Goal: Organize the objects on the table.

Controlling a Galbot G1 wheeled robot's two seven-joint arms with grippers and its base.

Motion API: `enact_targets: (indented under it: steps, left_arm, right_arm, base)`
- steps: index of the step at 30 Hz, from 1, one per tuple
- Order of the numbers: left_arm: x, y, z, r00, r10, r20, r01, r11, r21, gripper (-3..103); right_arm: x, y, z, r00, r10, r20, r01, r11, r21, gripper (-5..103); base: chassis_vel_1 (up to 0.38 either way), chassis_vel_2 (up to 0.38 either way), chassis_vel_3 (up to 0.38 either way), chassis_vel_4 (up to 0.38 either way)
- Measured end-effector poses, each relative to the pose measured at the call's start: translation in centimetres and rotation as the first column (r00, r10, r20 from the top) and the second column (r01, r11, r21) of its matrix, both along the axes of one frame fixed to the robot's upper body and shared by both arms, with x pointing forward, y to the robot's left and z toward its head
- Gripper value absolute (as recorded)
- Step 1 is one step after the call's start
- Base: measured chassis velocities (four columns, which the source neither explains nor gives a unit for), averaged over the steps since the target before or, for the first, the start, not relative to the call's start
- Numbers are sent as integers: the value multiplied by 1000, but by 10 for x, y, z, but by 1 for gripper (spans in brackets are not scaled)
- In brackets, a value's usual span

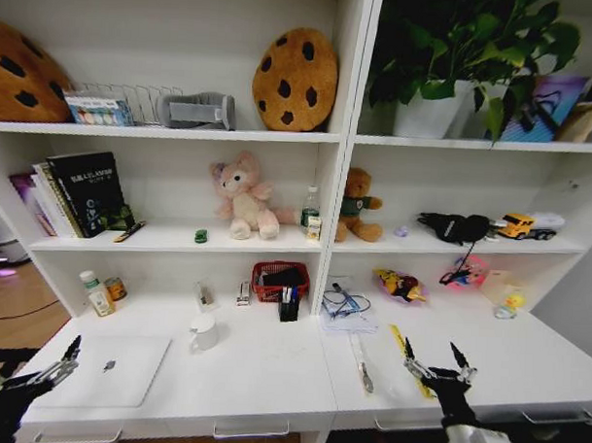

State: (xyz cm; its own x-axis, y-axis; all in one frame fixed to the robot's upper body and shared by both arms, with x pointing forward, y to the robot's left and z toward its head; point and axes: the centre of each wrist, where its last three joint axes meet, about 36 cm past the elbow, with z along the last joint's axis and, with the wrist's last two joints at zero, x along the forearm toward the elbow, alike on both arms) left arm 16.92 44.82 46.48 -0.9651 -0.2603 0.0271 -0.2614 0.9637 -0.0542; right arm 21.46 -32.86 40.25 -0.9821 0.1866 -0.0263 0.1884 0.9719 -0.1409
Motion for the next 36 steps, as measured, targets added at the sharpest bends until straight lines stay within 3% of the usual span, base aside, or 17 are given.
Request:
enact_targets:
  steps: [24, 36]
  left_arm:
    - [0, 0, 0, 1000, 0, 0, 0, 1000, 0, 100]
    - [0, 0, 0, 1000, 0, 0, 0, 1000, 0, 100]
  right_arm:
    - [2, -1, -2, 1000, 0, -2, 0, 1000, 2, 100]
    - [3, -1, -2, 1000, 0, -3, 0, 1000, 3, 100]
  base:
    - [1, 2, -2, -2]
    - [156, 156, -150, -156]
